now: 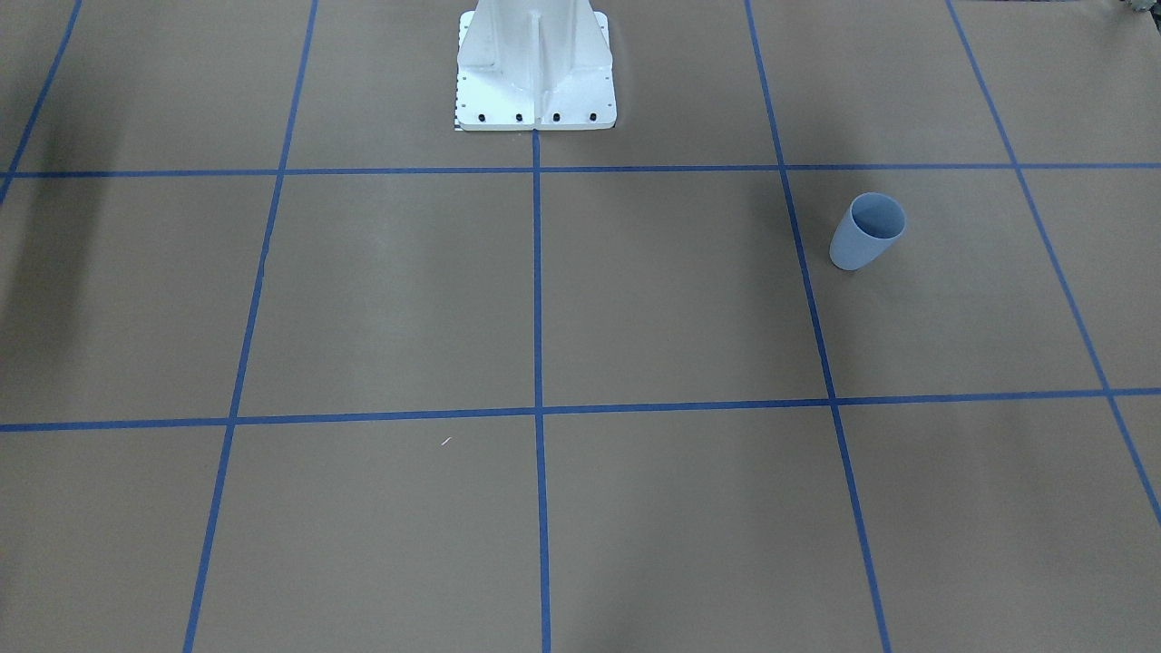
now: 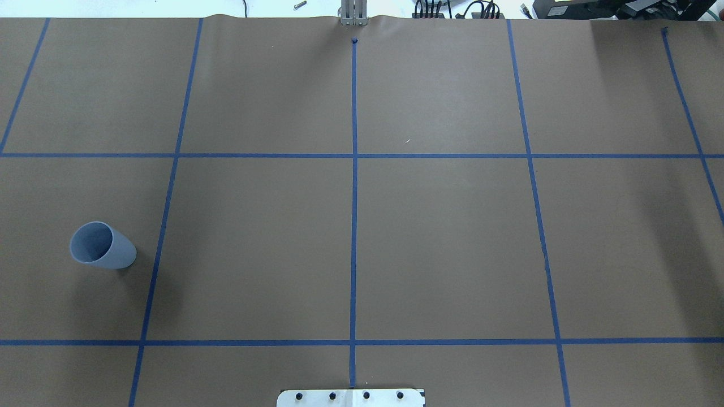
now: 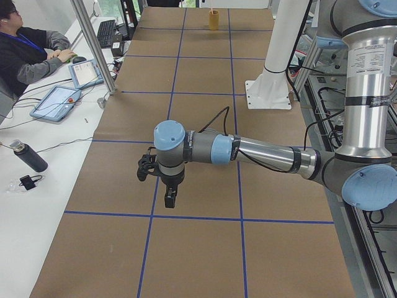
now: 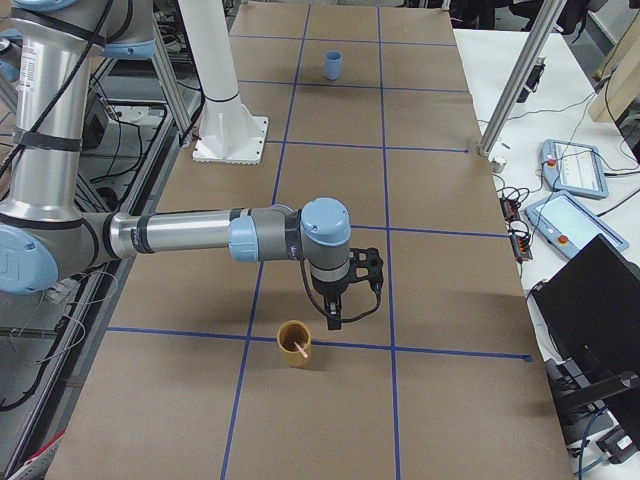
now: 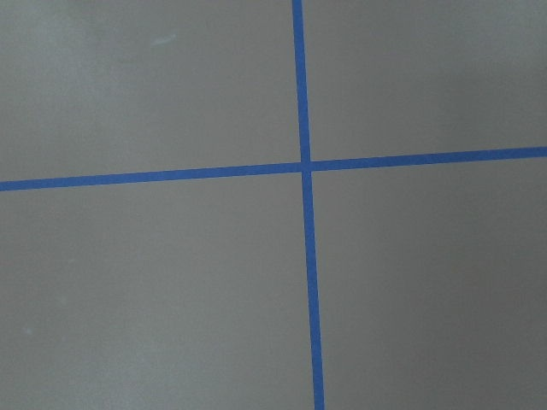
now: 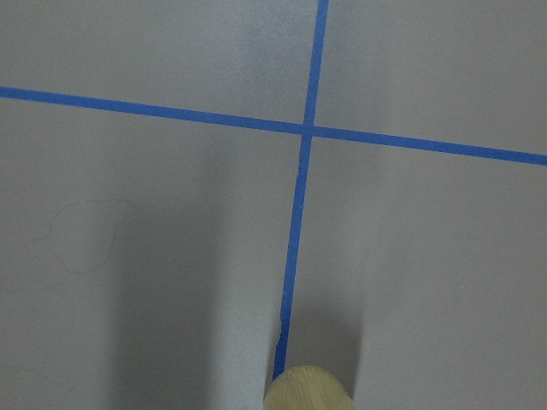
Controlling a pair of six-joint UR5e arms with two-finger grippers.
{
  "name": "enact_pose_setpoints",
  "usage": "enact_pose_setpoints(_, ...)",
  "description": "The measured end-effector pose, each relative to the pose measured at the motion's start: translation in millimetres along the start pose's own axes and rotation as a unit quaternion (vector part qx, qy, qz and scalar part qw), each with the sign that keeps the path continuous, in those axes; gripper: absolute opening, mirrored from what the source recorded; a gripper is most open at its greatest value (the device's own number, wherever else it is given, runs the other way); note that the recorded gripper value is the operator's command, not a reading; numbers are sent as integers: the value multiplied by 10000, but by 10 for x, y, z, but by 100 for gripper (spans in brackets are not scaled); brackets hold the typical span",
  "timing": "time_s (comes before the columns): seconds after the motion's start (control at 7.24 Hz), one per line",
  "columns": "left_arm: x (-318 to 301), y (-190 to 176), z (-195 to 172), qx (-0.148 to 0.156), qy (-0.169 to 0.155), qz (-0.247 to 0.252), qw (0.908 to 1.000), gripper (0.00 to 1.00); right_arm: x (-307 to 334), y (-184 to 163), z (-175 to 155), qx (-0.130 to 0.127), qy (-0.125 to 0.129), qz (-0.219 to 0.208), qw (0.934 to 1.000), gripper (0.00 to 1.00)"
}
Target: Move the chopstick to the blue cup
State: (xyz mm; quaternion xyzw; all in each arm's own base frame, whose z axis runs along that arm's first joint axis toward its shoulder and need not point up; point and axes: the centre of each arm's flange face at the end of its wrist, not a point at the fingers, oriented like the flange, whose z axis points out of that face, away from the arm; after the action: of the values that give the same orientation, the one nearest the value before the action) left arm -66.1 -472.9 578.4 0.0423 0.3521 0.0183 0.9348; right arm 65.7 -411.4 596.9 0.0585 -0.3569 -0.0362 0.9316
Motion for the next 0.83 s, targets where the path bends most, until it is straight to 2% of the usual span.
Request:
enact_pose_setpoints(0.28,37,-19,-36,66,0,63,10000,99,-18,-10,-17,21,-12,-21,10000,100)
enact_pose_setpoints(0.41,53,-45,-54,214,-1,193,9996,99,-40,-16,-37,42,-36,-48,10000,100)
enact_pose_setpoints(0.69,122,-122,-133,784,-1,680,9946,99,-87,-59,-88,103,-46,-120,9999,100)
enact_pose_setpoints(0.83,203,-187,-223,1126,-1,967,9889,99,-121,-92,-126,153,-50,-160,9997,100)
